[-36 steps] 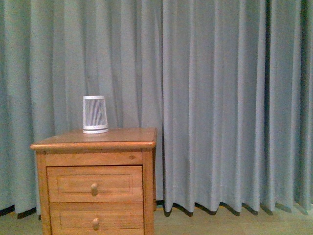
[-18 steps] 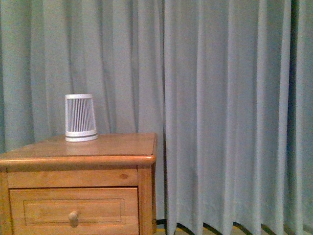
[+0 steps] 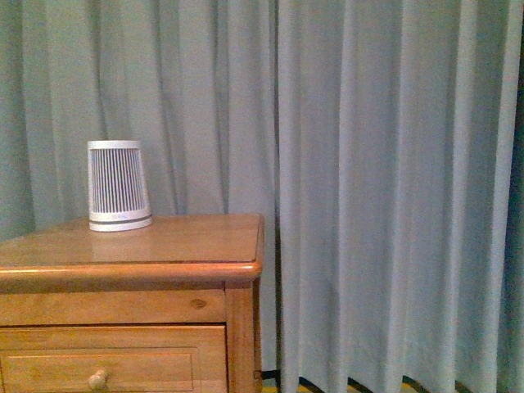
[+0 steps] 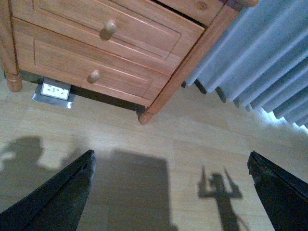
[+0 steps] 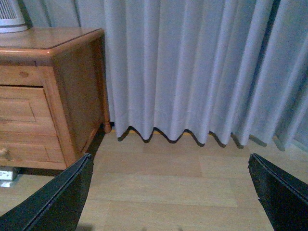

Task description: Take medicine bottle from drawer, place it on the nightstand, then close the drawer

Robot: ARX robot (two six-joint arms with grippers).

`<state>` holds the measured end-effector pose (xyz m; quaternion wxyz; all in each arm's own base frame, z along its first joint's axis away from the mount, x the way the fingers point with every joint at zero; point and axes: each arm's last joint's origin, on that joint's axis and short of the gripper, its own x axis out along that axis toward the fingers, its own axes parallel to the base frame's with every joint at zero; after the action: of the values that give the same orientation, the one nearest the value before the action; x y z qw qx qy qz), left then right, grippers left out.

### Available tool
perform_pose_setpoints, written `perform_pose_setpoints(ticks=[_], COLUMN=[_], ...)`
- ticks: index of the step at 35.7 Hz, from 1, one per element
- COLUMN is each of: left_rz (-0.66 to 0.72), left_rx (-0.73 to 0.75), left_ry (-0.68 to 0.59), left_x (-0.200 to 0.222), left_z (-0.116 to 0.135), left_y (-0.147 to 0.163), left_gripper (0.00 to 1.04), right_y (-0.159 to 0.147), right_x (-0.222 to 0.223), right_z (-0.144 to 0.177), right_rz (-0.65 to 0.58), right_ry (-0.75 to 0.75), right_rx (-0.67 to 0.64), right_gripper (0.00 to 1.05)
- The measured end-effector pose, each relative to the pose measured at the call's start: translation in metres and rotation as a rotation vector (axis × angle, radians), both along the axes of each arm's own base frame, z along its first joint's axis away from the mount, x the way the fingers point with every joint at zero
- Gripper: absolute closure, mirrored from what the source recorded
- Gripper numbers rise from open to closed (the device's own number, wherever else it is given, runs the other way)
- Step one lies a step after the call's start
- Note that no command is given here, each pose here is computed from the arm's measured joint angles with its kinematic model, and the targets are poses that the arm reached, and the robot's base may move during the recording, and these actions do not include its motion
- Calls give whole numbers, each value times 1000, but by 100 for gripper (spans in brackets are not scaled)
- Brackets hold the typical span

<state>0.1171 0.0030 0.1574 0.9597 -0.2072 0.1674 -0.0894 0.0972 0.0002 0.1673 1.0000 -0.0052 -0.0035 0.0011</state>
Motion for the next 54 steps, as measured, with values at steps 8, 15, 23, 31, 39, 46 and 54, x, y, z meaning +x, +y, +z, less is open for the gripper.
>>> perform_pose_setpoints(ticks=[8, 15, 23, 31, 39, 46, 54], left_rz=[41, 31, 25, -2, -14, -44, -61], left_rx=[38, 81, 114, 143, 161, 211, 321], left_ry=[-54, -81, -64, -58, -94, -111, -137], left_x=[51, 97, 148, 191, 238, 262, 286], left_z=[-3, -16, -42, -57, -66, -80, -98], left_y=[-4, -13, -15, -16, -17, -16, -5], left_gripper=[7, 7, 7, 7, 7, 7, 7], right_y=[0, 0, 0, 0, 0, 0, 0], right_x=[0, 0, 0, 0, 0, 0, 0], right_z=[0, 0, 0, 0, 0, 0, 0], right_rz=[0, 0, 0, 0, 0, 0, 0], right_ry=[0, 0, 0, 0, 0, 0, 0], right_rx=[0, 0, 0, 0, 0, 0, 0], right_gripper=[7, 7, 7, 7, 7, 7, 7])
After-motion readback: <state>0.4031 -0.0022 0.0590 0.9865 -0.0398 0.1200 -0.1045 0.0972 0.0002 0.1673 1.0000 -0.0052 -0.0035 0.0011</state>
